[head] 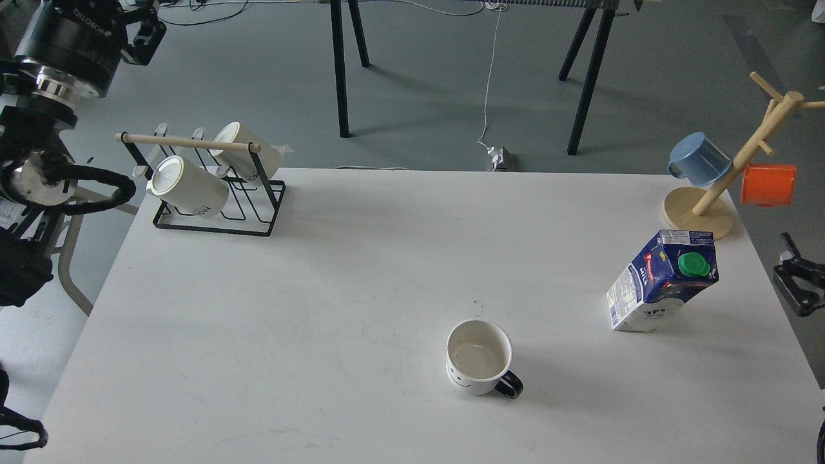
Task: Place cup and milk with both arms
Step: 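Bring the right gripper to the milk carton and grasp it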
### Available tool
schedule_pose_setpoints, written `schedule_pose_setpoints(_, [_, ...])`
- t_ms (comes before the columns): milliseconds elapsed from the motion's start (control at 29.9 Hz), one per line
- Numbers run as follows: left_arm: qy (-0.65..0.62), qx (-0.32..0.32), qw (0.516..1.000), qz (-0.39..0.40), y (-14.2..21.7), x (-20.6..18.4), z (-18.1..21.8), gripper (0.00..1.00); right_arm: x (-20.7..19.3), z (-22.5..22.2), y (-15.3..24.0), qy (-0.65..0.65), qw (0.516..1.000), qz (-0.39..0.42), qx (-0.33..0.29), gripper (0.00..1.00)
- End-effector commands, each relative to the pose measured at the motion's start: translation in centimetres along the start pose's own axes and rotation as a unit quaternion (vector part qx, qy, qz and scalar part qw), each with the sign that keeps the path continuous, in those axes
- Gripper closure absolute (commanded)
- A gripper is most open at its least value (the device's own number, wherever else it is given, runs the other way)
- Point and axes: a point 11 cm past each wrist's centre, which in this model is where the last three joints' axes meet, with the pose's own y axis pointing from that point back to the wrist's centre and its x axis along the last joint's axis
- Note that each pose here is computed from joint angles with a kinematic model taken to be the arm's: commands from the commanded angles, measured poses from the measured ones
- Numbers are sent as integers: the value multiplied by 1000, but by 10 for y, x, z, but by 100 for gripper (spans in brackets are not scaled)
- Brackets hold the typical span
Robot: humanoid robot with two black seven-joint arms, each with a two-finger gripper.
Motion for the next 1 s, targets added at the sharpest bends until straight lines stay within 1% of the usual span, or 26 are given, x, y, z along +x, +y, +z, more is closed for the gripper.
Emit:
schedule_pose_setpoints(0, [-1, 2, 1000, 5, 1, 4, -1, 1, 20, 26, 18, -35, 999, 24, -4, 0])
schedule_pose_setpoints(67, [-1, 3, 1000, 6, 1, 5, -1, 1, 31, 47, 25, -64, 997, 34, -2, 0])
schedule_pose_setpoints(167, [-2, 3, 1000, 7, 0, 4, -1, 1, 41, 82, 33, -79, 996, 36, -17, 0])
schedule_pose_setpoints(301, [-6, 3, 1000, 4, -2, 3, 1, 1, 44, 118, 39, -86, 995, 27, -31, 0])
schedule_pose_setpoints(468, [-9, 5, 1000, 2, -2, 4, 2, 1, 57, 132, 38, -79, 995, 38, -39, 0])
schedule_pose_setpoints(568, [-14, 6, 1000, 4, -1, 6, 4, 1, 53, 147, 28, -86, 995, 29, -50, 0])
schedule_pose_setpoints(702, [-15, 6, 1000, 4, -1, 6, 4, 1, 60, 152, 27, -92, 994, 38, -45, 0])
schedule_pose_setpoints(969, [-17, 3, 1000, 1, -3, 5, 7, 1, 53, 163, 19, -102, 993, 27, -50, 0])
